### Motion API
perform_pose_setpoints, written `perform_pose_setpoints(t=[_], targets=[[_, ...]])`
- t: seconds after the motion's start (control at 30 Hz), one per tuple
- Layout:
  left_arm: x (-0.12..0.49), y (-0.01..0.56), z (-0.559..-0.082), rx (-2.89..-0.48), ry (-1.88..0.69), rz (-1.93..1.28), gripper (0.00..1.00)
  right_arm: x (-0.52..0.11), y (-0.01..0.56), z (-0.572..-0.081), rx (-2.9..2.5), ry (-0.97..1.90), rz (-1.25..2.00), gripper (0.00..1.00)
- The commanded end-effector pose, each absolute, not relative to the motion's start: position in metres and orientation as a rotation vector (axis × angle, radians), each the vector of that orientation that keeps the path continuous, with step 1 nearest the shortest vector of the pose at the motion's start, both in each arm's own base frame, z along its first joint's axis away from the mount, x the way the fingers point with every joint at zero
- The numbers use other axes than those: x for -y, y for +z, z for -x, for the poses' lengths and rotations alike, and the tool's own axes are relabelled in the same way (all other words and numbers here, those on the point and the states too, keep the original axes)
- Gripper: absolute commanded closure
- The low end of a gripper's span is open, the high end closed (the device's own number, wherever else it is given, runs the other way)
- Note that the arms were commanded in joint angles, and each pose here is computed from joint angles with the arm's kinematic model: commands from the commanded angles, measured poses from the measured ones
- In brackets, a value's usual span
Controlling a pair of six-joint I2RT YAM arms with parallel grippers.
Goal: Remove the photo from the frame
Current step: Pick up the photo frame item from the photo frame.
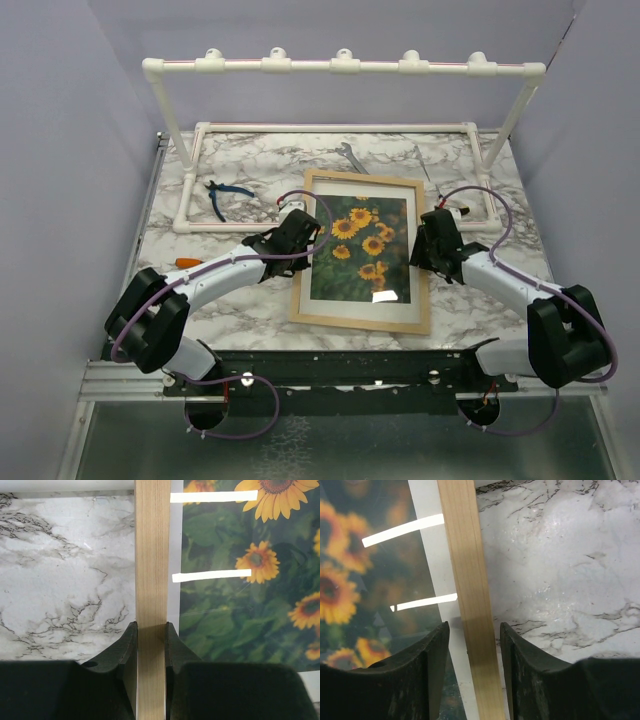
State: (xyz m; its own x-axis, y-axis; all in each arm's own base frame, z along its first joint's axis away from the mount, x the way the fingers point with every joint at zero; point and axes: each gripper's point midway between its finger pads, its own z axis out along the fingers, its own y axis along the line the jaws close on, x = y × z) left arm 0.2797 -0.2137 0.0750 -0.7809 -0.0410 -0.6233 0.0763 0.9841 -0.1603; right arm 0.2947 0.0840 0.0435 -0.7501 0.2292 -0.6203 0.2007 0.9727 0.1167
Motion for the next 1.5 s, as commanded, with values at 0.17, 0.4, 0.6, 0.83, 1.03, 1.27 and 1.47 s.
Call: perform_pose_setpoints(t=[0.17, 0.4, 0.6, 0.83, 1.03, 1.27, 1.47], targets=[[0.233, 0.084, -0.29, -2.401, -0.329, -0.003, 1.0, -0.091, 0.06, -0.308, -2.406, 0.089, -0.221, 0.68], [0.231, 0.086, -0.292, -2.386, -0.314, -0.001, 1.0, -0.083, 0.087, -0.314, -2.345, 0.05, -0.219, 0.8], [0.227, 0.097, -0.295, -2.35, -0.306, 0.011, 1.0, -0.092, 0.114, -0.318, -2.301, 0.113, -0.143, 0.81], [0.218, 0.101, -0.298, -2.331, -0.253, 0.014, 1.0, -0.111, 0.127, -0.319, -2.293, 0.226, -0.104, 0.82], [0.189, 0.1, -0.302, -2.328, -0.161, 0.08, 1.0, -0.151, 0.127, -0.312, -2.295, 0.337, -0.06, 0.84], [0.128, 0.076, -0.308, -2.377, -0.018, 0.261, 1.0, -0.199, 0.114, -0.308, -2.312, 0.366, -0.006, 0.84], [0.091, 0.067, -0.314, -2.373, 0.071, 0.384, 0.97, -0.232, 0.101, -0.308, -2.333, 0.414, 0.027, 0.84]])
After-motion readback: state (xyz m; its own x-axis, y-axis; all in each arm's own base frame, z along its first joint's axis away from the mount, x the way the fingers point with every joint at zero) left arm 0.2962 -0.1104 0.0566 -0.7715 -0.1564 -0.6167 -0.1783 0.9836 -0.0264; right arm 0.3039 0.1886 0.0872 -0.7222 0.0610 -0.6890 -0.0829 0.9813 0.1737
